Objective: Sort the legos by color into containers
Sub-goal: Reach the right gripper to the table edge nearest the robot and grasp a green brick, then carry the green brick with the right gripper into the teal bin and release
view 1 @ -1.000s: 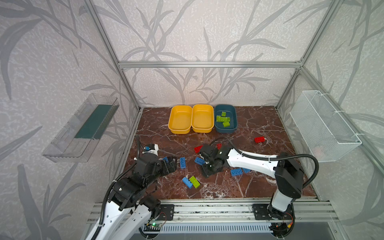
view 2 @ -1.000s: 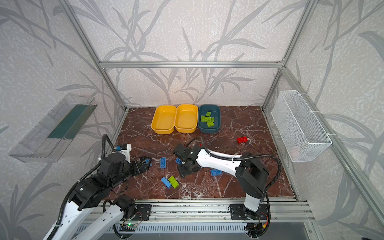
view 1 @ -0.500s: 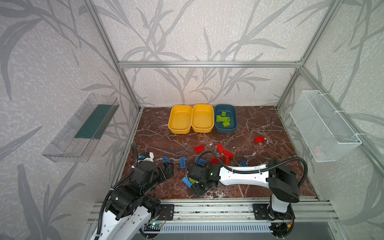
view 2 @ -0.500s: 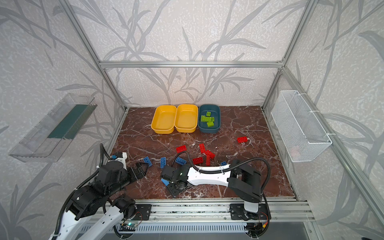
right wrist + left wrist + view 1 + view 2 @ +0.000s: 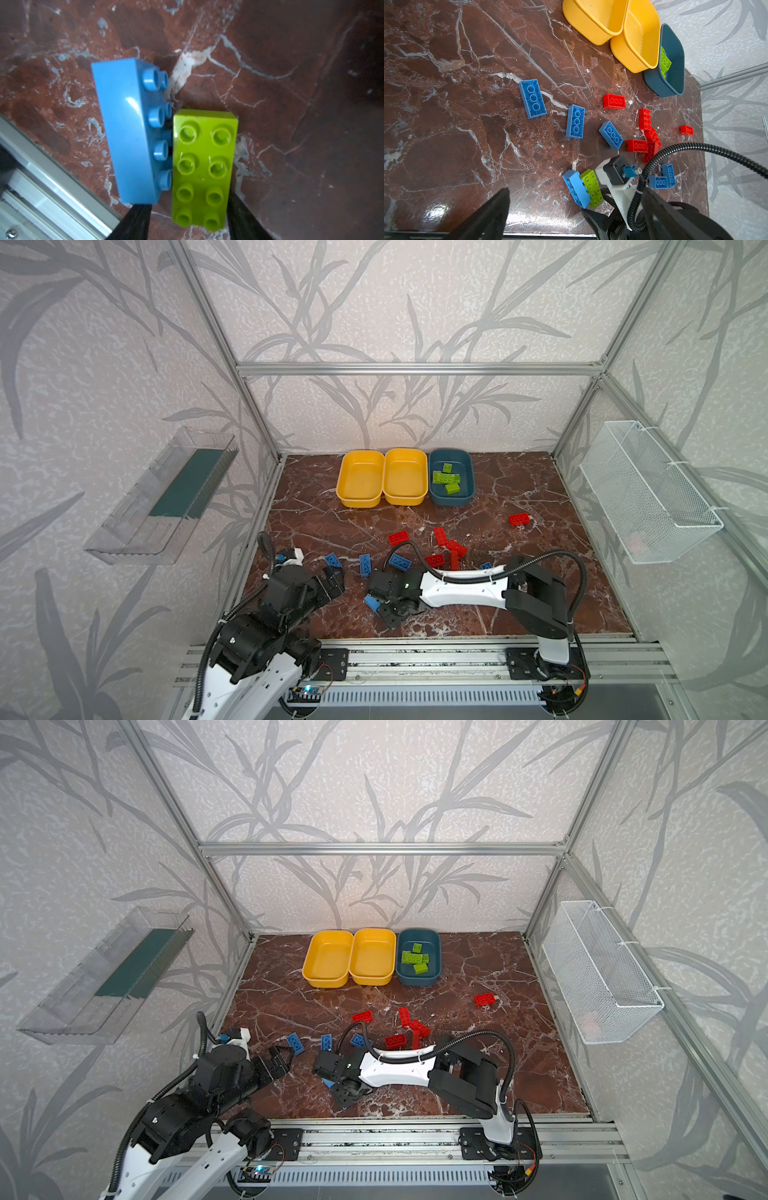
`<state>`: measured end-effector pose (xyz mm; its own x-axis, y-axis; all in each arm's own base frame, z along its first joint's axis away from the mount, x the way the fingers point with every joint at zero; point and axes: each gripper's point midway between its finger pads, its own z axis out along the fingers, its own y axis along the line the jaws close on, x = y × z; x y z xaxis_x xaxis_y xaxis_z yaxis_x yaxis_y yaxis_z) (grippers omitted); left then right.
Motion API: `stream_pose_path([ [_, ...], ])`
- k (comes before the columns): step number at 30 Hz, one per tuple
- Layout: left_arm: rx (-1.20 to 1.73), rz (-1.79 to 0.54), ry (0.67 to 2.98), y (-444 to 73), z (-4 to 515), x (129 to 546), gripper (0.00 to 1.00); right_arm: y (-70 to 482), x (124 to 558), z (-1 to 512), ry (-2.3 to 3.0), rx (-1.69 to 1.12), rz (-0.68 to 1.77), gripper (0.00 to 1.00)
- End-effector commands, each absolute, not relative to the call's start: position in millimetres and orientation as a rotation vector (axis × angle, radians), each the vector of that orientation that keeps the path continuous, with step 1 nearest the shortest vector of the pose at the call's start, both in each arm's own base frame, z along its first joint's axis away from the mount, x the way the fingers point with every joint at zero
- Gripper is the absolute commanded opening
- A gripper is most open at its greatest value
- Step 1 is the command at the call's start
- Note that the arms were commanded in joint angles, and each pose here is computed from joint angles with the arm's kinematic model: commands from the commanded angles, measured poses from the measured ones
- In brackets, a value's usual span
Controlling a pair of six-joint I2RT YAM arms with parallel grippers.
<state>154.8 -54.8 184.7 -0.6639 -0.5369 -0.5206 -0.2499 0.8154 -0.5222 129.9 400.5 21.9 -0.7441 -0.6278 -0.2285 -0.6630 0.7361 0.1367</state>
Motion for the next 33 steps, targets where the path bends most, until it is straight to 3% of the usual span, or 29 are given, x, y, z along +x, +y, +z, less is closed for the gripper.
stream_pose_path([
  [1, -0.615, -0.498, 2.284, -48.1, 184.9, 159.1, 0.98, 395.3, 140.7, 18.1, 2.783, -1.031, 0.258, 0.53],
  [10, -0.582, -0.472, 2.307, -57.4, 190.9, 176.5, 0.99, 373.7, 161.6, 15.3, 2.835, -0.985, 0.225, 0.32],
  [18, -0.517, -0.45, 2.309, -71.3, 200.6, 204.0, 0.98, 349.7, 199.0, 64.6, 2.835, -0.85, 0.328, 0.26],
  [25, -0.392, -0.433, 2.334, -100.5, 214.1, 250.4, 0.99, 299.3, 290.9, 130.6, 2.778, -0.508, 0.463, 0.26],
  [33, -0.309, -0.398, 2.382, -131.3, 228.6, 304.4, 0.99, 245.4, 393.3, 149.6, 2.702, -0.261, 0.423, 0.26],
])
